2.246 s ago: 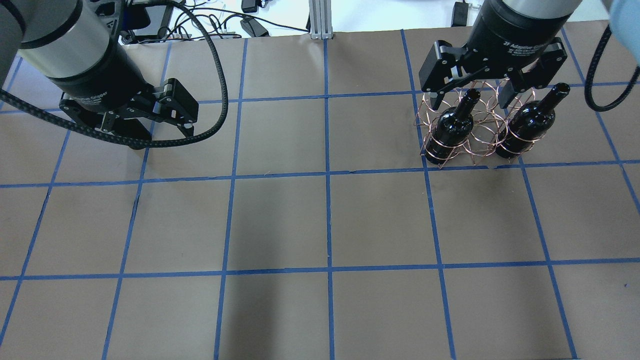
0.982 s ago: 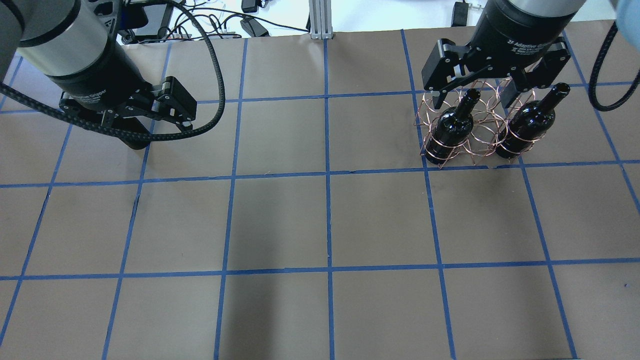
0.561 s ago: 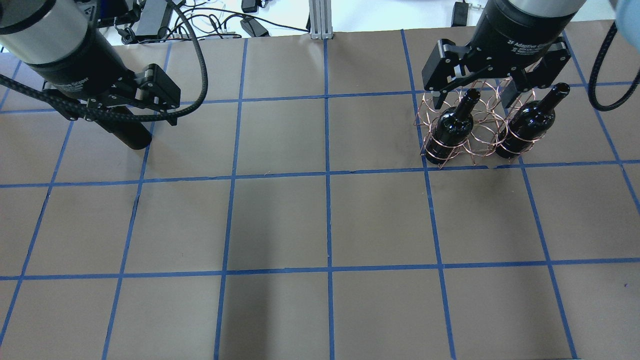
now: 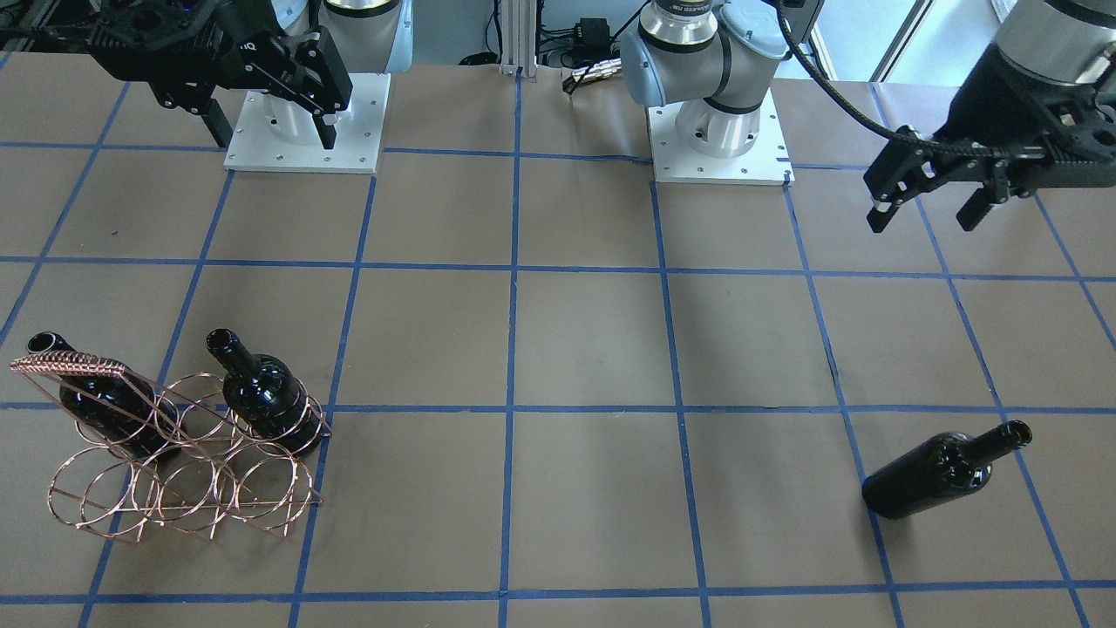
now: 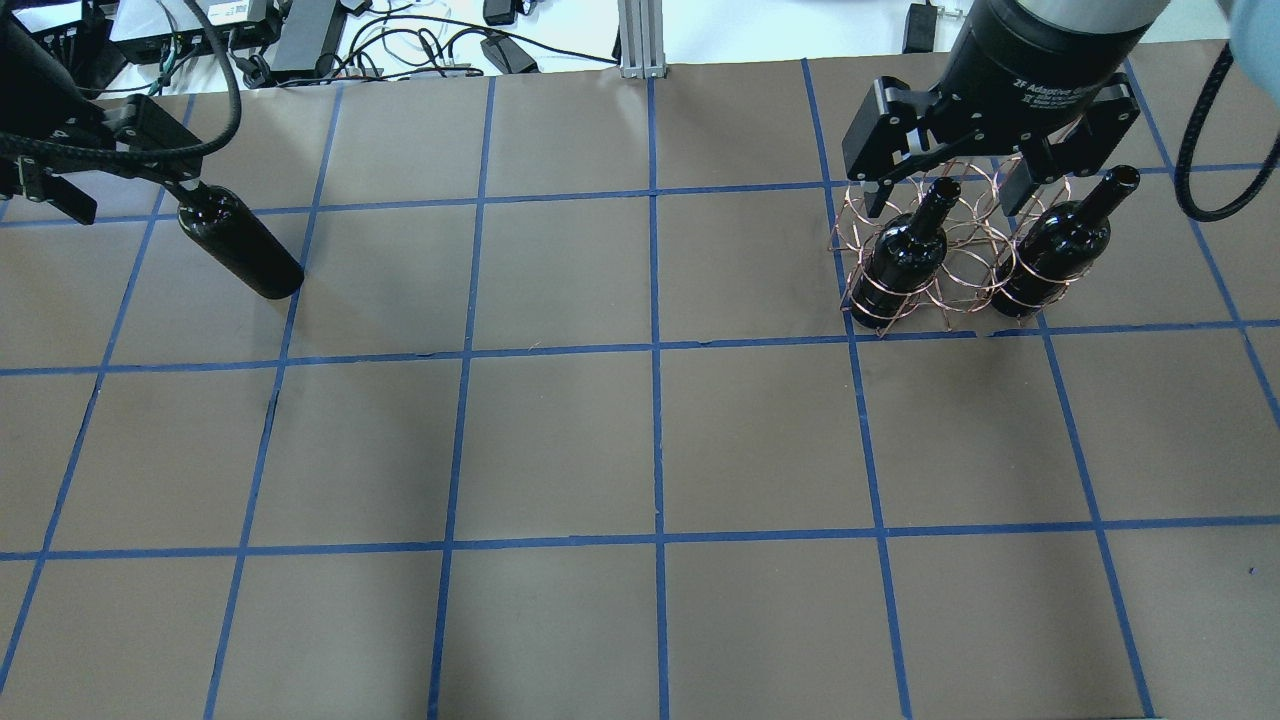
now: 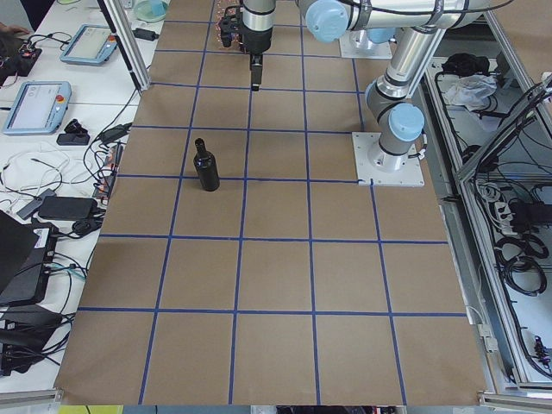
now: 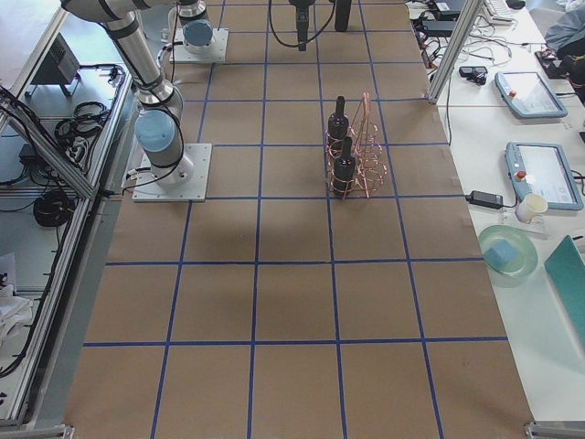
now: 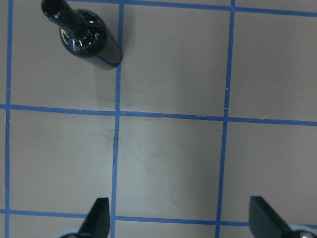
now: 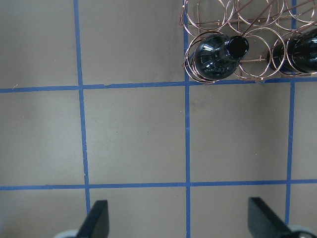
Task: Place wine into wine basket
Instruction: 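Close the left gripper around the dark bottle's neck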
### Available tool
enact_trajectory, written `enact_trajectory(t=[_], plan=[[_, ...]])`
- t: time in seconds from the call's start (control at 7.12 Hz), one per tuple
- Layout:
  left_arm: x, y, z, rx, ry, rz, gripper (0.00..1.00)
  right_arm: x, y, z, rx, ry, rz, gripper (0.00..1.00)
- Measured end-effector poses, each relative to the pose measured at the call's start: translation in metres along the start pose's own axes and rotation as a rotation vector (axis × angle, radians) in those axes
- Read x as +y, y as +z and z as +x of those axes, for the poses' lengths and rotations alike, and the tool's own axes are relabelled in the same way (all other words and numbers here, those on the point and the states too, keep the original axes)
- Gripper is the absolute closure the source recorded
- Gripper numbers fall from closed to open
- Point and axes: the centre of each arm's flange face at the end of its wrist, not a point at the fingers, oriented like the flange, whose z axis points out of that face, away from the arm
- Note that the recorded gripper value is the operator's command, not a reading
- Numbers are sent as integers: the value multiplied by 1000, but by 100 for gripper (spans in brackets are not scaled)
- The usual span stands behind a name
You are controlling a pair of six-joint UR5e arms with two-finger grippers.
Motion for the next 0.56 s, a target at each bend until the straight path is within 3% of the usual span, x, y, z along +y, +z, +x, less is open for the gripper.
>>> enact_trajectory(t=[0.56], plan=[[-72,62,-67,8,85,43,0,0,-1,0,4,0,3,0]])
